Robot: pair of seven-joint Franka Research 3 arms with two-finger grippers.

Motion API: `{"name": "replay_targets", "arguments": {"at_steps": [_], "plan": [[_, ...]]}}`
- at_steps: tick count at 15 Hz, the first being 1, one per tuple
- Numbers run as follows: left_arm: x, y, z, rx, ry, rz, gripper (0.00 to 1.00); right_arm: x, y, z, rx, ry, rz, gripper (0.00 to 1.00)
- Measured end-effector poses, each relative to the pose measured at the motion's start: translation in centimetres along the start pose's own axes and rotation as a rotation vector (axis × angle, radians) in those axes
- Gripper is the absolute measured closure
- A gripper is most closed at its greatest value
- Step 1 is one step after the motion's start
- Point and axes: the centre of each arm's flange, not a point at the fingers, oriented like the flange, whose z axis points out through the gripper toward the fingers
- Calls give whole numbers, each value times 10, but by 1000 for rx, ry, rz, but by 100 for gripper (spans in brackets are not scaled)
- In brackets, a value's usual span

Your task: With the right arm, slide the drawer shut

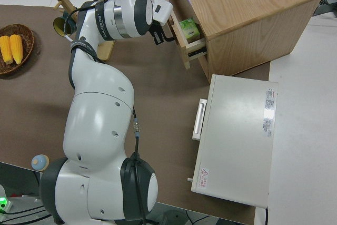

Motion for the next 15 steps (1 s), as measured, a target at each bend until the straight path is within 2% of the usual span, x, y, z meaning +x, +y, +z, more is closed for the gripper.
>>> {"name": "replay_targets", "arguments": {"at_steps": [9,15], "plan": [[0,0,0,0,0,0,0,56,17,0,28,16,-22,99],[0,0,0,0,0,0,0,60,17,0,33,13,-35,99]]}}
